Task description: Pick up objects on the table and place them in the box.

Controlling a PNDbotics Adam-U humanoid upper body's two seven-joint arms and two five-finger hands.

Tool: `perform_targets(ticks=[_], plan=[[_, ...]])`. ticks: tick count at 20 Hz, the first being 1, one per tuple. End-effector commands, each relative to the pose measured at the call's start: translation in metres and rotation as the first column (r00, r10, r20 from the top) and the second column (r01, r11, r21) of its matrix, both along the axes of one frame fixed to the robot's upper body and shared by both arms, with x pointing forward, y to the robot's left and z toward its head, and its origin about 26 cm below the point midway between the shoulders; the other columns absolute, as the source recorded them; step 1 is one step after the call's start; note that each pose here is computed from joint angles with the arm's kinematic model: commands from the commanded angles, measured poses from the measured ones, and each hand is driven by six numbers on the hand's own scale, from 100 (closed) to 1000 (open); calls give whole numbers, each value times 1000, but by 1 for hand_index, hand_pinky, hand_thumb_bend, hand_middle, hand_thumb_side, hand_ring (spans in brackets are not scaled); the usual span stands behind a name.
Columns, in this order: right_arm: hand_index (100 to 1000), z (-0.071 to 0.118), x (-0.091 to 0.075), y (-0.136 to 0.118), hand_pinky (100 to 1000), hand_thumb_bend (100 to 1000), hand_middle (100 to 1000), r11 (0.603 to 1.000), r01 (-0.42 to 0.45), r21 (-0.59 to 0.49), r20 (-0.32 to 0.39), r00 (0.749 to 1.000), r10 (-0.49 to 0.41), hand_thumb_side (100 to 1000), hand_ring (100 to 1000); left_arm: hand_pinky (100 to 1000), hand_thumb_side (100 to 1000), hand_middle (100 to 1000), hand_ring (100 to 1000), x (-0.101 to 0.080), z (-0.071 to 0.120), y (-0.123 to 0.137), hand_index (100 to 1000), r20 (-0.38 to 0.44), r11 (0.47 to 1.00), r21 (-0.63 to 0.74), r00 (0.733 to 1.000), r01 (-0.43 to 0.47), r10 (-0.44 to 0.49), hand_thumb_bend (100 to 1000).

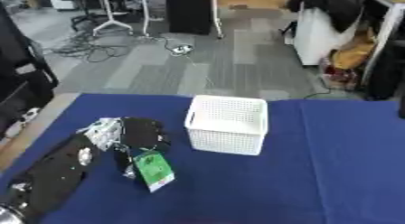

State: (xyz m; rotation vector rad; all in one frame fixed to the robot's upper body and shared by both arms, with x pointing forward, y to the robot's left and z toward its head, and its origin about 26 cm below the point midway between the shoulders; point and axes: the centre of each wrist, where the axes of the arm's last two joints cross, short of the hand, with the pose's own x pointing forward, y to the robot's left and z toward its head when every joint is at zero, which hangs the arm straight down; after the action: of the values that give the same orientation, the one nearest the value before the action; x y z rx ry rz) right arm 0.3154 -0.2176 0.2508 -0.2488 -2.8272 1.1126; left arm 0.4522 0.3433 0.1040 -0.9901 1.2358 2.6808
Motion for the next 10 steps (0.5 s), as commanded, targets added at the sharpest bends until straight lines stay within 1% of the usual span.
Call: perform_targets(ticks=[1, 6, 10], plan=[[432, 9, -3, 2, 214, 239, 236, 1000, -11, 1, 33, 999, 11, 944, 292, 798, 724, 824, 757, 1, 4, 5, 919, -35, 998, -39, 998, 56, -57, 456], [433, 9, -3, 2, 214, 238, 235, 1000, -11, 2, 33, 999, 11, 943, 292, 794, 721, 822, 754, 1, -1, 9, 917, -46, 998, -41, 998, 44, -46, 451], [433, 9, -3, 3, 214, 238, 235, 1000, -13, 2, 33, 999, 12, 943, 292, 797, 723, 822, 755, 3, -2, 6, 919, -55, 998, -14, 997, 54, -54, 457]])
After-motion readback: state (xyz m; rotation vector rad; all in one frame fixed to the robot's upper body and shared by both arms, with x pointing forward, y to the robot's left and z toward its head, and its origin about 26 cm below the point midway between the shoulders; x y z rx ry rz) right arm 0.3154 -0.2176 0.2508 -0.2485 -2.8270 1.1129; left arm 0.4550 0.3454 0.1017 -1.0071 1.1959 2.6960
